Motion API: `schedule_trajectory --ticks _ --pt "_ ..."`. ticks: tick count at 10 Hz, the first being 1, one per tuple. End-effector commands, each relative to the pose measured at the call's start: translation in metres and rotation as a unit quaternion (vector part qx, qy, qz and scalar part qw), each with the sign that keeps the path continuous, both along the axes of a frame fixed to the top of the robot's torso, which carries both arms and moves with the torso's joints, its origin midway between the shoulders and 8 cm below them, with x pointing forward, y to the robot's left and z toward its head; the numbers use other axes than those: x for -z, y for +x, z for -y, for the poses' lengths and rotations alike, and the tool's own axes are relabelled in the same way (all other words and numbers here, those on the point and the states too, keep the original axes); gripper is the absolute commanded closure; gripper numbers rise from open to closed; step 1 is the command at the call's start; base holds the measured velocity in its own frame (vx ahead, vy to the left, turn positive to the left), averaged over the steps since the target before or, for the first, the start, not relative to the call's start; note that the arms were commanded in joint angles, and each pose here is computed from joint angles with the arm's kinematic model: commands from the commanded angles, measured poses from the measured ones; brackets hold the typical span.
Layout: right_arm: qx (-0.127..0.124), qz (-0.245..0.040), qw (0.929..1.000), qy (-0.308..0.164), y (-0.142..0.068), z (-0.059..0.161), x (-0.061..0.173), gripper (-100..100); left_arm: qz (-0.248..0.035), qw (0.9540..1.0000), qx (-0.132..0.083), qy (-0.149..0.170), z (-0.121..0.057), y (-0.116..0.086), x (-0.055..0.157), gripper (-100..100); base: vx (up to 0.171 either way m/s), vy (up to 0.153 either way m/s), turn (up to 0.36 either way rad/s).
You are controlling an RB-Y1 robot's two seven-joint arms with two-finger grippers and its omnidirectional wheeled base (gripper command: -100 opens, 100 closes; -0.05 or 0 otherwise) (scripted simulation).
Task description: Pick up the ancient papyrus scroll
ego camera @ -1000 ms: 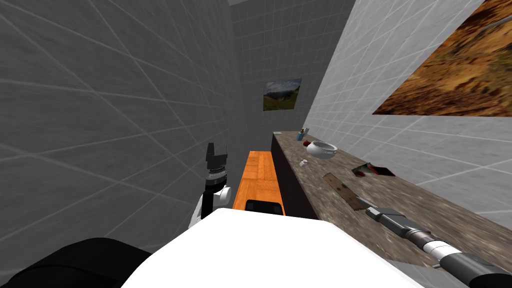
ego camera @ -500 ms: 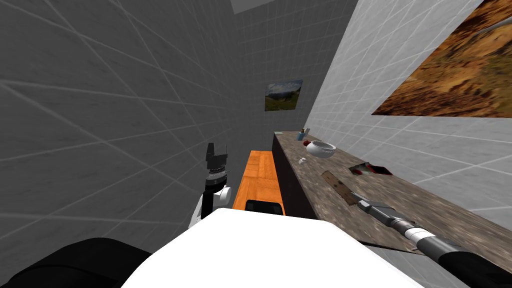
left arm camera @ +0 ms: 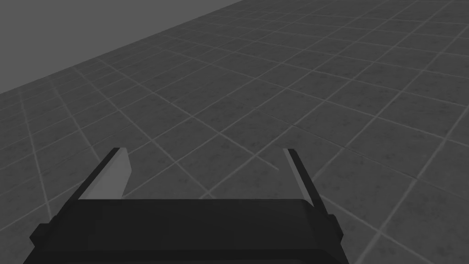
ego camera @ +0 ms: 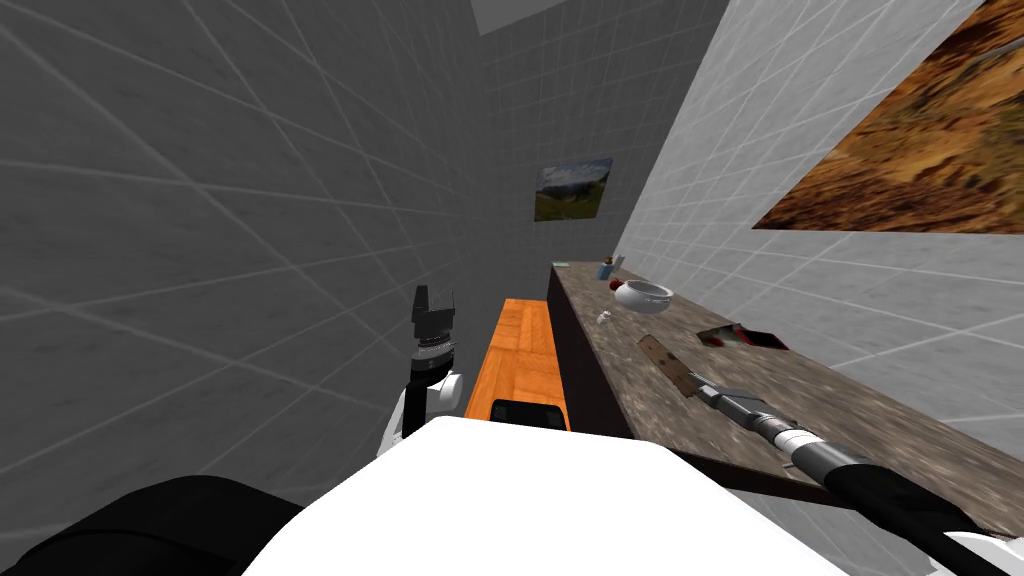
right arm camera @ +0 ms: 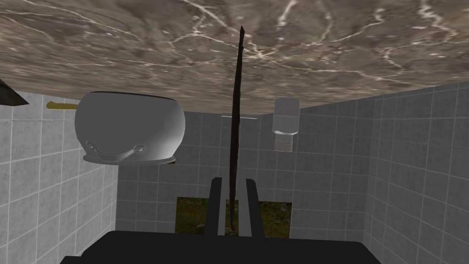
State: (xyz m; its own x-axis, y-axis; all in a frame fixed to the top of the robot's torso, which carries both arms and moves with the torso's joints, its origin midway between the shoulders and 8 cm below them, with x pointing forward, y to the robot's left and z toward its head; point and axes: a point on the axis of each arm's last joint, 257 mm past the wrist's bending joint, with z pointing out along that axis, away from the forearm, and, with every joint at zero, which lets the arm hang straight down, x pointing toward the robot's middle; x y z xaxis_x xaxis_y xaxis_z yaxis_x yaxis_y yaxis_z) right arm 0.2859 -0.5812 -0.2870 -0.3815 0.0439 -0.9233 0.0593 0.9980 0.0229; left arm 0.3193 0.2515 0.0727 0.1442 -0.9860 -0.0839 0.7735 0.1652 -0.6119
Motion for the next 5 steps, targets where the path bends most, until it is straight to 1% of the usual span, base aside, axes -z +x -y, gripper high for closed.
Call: schedule_trajectory --ticks 1,2,3,4,5 --pt "0.003 0.006 1.0 0.003 0.013 -0.008 -0.003 100 0.0 1.0 0.0 0.0 0.0 0.0 0.0 0 -0.156 -0.024 0.152" --pt "0.016 0.001 0.9999 -0.002 0.012 -0.001 -0.002 100 0.0 1.0 0.0 0.0 0.0 0.0 0.0 0 -0.075 -0.02 0.016" --pt "0.023 -0.001 0.9997 -0.005 0.011 0.003 -0.001 100 0.0 1.0 0.0 0.0 0.0 0.0 0.0 0 -0.026 -0.006 -0.035" --pt "0.015 0.01 0.9998 0.008 0.03 -0.015 -0.008 100 0.0 1.0 0.0 0.0 0.0 0.0 0.0 0 -0.164 -0.025 0.152" --pt "0.025 0.009 0.9996 0.002 0.032 -0.011 -0.009 100 0.0 1.0 0.0 0.0 0.0 0.0 0.0 0 -0.201 -0.023 0.194"
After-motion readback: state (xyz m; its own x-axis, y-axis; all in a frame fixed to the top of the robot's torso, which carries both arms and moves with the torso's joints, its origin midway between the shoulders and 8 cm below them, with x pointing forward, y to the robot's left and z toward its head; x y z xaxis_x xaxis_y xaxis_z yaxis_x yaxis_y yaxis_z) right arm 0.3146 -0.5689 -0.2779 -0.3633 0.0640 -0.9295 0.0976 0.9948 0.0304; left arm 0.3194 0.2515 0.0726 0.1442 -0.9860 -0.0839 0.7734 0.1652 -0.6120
